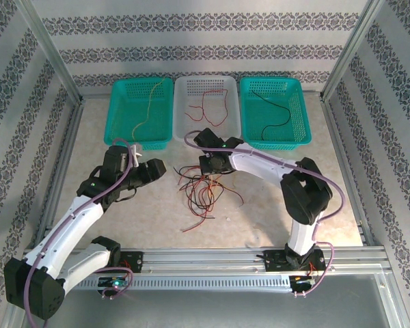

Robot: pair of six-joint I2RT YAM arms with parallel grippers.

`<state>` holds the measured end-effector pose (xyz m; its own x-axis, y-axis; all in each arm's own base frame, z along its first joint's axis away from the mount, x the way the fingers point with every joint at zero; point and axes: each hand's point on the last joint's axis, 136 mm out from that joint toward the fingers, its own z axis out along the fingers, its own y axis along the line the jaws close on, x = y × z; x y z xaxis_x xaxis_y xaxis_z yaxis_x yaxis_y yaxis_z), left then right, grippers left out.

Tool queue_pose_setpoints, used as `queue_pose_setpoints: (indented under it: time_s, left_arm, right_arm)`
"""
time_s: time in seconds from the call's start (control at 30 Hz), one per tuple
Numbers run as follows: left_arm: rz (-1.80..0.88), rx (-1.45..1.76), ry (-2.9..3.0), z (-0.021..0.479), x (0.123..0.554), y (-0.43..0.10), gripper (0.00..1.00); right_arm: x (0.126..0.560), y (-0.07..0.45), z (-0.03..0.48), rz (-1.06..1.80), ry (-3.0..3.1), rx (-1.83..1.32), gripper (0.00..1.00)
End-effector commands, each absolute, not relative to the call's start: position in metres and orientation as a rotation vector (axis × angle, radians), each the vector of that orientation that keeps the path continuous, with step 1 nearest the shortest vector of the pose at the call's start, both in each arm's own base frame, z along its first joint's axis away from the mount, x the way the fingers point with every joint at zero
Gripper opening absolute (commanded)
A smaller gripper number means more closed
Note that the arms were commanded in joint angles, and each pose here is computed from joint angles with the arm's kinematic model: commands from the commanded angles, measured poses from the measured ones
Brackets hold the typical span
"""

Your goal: Untangle the cables

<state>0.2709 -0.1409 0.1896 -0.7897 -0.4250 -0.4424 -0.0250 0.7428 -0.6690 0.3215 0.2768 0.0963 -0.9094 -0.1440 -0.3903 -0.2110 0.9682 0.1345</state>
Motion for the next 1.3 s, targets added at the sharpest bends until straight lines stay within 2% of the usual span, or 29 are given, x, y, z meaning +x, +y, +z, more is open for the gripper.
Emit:
queue_pose_setpoints:
  time_s: [0.0, 0.3, 0.5, 0.67, 0.8, 1.1, 1.27]
  left_arm:
    - [-0.996, -0.253, 2.217, 0.231, 0.287, -0.152, 0.67]
    - [-1.307, -0.008, 1.97, 0.305, 0.298, -0.203, 0.65]
    - [-1.424, 0.283, 1.818, 0.351, 0.268, -0.243, 0.64]
    - [-1.304, 0.471, 1.773, 0.337, 0.237, -0.272, 0.62]
    - [-1.154, 0.314, 1.859, 0.298, 0.256, -0.259, 0.67]
    - [-1.322, 0.377, 1.796, 0.294, 0.251, -0.293, 0.71]
    - [-1.3, 0.4, 1.863, 0.277, 0.256, -0.308, 0.64]
  right_arm:
    - [0.306, 0.279, 0.154, 0.304, 2.6, -0.325, 0.0]
    - [0.278, 0.283, 0.255, 0.51, 2.373, -0.315, 0.0]
    - [0.272, 0.281, 0.297, 0.643, 2.284, -0.271, 0.0]
    - [0.277, 0.279, 0.308, 0.729, 2.292, -0.168, 0.0]
    - [0.282, 0.271, 0.3, 0.768, 2.344, -0.038, 0.0]
    - [0.278, 0.276, 0.292, 0.847, 2.362, 0.035, 0.0]
    - [0.277, 0.278, 0.291, 0.856, 2.365, 0.034, 0.0]
